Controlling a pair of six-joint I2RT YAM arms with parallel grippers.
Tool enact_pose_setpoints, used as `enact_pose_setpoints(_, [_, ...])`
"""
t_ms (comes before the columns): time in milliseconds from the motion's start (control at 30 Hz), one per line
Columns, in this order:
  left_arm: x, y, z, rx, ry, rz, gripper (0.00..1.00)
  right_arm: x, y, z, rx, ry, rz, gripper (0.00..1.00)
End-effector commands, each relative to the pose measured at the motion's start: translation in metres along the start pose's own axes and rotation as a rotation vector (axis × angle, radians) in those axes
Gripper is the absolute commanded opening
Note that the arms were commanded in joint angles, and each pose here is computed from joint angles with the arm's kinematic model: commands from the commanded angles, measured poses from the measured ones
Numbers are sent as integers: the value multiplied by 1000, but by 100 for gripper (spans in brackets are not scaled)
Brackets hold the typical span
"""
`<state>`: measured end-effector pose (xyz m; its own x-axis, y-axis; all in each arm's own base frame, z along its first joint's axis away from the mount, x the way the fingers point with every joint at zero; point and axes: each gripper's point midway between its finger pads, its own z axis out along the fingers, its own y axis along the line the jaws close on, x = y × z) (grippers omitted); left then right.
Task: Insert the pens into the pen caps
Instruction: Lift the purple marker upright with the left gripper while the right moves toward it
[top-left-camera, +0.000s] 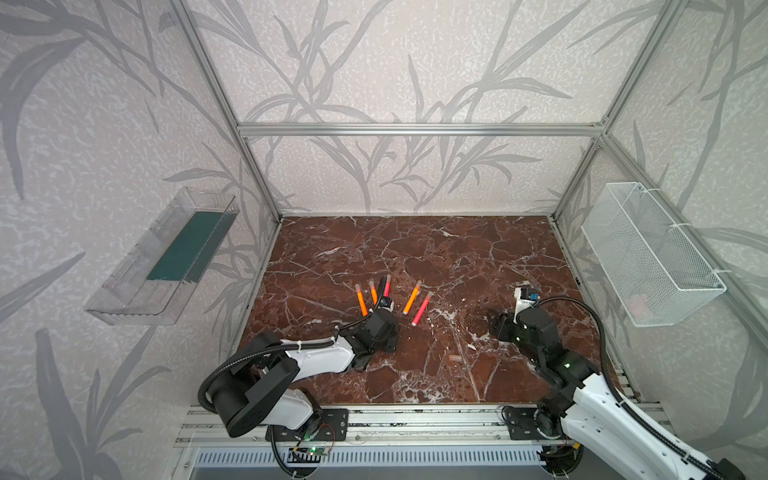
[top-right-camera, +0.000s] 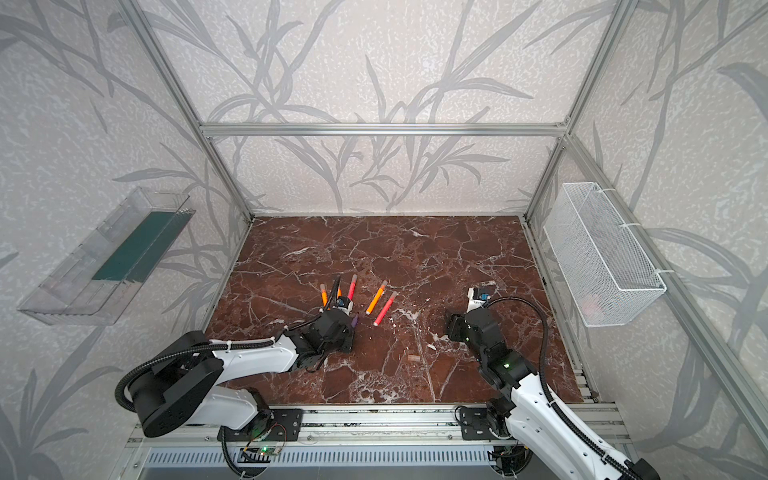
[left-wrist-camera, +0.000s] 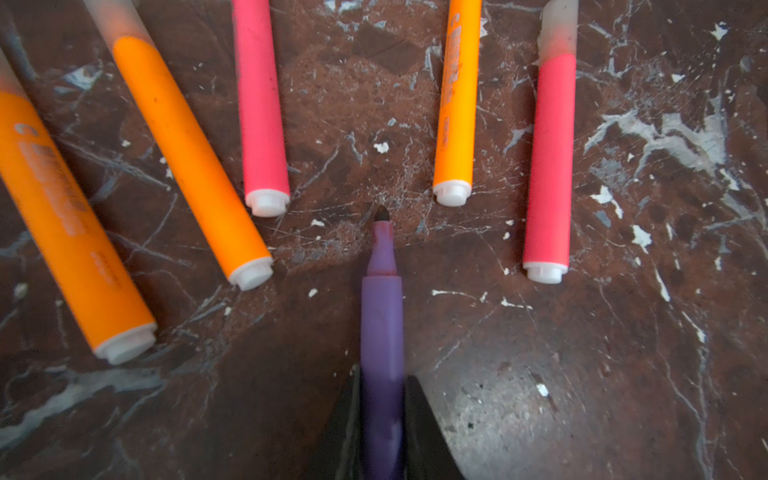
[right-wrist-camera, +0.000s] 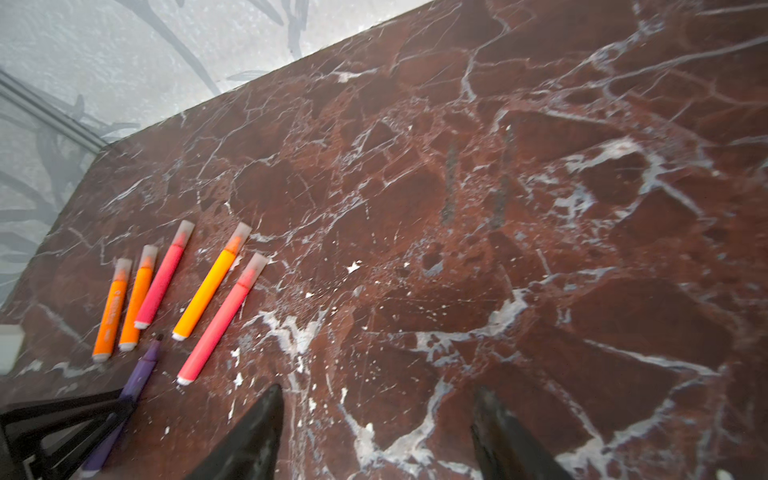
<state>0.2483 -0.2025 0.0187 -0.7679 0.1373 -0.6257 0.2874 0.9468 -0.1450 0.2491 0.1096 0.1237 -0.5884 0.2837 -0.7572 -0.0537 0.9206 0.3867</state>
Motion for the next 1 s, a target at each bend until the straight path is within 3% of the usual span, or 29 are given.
enact_pose_setpoints(0, [26,8,-2,-20,79,7,15,14,38,-1,-145,45,2,70])
enact_pose_setpoints(333, [-1,-14,-21,91,1,10,8,40,141,0,-428,81,5,70])
enact_pose_setpoints(533, [-29,-37,-50,211,-72,27,6,44,162,7,-504,96,74,69])
enact_pose_setpoints(767, [-39,-69,-65,351,-123,57,4,44,191,5,-625,99,122,69])
enact_pose_setpoints(967, [-47,-88,-77,409,-178,93,3,47,208,15,-666,109,179,62])
